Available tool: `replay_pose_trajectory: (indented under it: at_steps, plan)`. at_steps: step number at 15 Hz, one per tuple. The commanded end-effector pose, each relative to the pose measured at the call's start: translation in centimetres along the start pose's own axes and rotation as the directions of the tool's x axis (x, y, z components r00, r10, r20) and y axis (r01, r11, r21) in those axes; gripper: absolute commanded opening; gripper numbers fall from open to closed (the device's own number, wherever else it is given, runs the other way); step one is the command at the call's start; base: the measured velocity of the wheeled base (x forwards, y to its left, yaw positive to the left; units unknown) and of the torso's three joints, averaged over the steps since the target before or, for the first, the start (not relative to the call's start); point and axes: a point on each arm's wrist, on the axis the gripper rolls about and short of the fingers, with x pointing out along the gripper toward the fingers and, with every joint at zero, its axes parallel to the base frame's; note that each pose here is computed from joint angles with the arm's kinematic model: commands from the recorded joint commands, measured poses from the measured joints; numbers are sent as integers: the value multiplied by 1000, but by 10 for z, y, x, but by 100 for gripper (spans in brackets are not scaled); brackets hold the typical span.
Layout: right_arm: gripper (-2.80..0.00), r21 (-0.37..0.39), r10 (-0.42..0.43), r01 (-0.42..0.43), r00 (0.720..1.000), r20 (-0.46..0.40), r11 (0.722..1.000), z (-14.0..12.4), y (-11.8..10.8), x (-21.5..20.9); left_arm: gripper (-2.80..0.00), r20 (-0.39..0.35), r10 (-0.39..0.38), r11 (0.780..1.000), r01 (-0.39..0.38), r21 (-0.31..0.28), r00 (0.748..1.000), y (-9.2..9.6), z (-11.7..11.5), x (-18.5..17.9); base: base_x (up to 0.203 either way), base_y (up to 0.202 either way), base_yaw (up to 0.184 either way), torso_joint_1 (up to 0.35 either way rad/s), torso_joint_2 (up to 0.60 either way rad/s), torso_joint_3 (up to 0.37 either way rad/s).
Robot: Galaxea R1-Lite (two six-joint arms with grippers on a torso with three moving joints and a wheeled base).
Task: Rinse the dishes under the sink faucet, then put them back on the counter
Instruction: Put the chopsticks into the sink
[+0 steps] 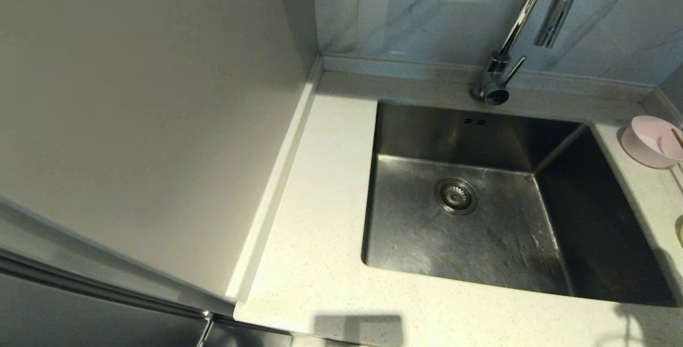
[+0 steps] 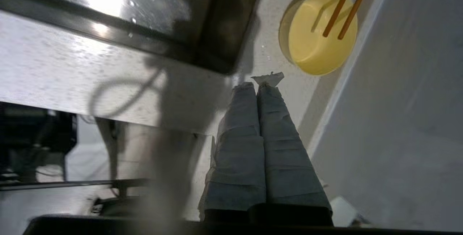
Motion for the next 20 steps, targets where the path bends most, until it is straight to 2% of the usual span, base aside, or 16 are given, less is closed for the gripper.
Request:
replay_pose_trajectory:
  at_steps: [1, 2, 3, 4, 10, 14, 17, 20]
  plan:
    - [-280, -21, 22, -24, 996, -88, 1000, 14, -8, 28, -280, 4, 1, 1000, -1, 0, 1000, 0, 0, 0, 0, 0, 0, 0, 0, 0]
    - [-280, -20, 25, -28, 994, -103, 999, 20, -11, 36, -280, 4, 1, 1000, -1, 0, 1000, 0, 0, 0, 0, 0, 0, 0, 0, 0]
    - [-251, -10, 26, -27, 993, -115, 1000, 27, -14, 44, -280, 4, 1, 1000, -1, 0, 1000, 0, 0, 0, 0, 0, 0, 0, 0, 0]
    - [0, 10, 22, -21, 992, -124, 1000, 32, -19, 52, -280, 4, 1, 1000, -1, 0, 1000, 0, 0, 0, 0, 0, 0, 0, 0, 0]
    - [0, 95, -58, 70, 991, -122, 993, 52, -48, 115, -280, 4, 1, 1000, -1, 0, 1000, 0, 0, 0, 0, 0, 0, 0, 0, 0]
    - [0, 111, -178, 194, 974, -142, 975, 59, -70, 167, -280, 4, 1, 1000, -1, 0, 1000, 0, 0, 0, 0, 0, 0, 0, 0, 0]
    - [0, 115, -213, 227, 970, -118, 967, 63, -76, 188, -280, 4, 1, 1000, -1, 0, 1000, 0, 0, 0, 0, 0, 0, 0, 0, 0]
    - [0, 108, -206, 221, 970, -132, 969, 63, -77, 200, -280, 4, 1, 1000, -1, 0, 1000, 0, 0, 0, 0, 0, 0, 0, 0, 0]
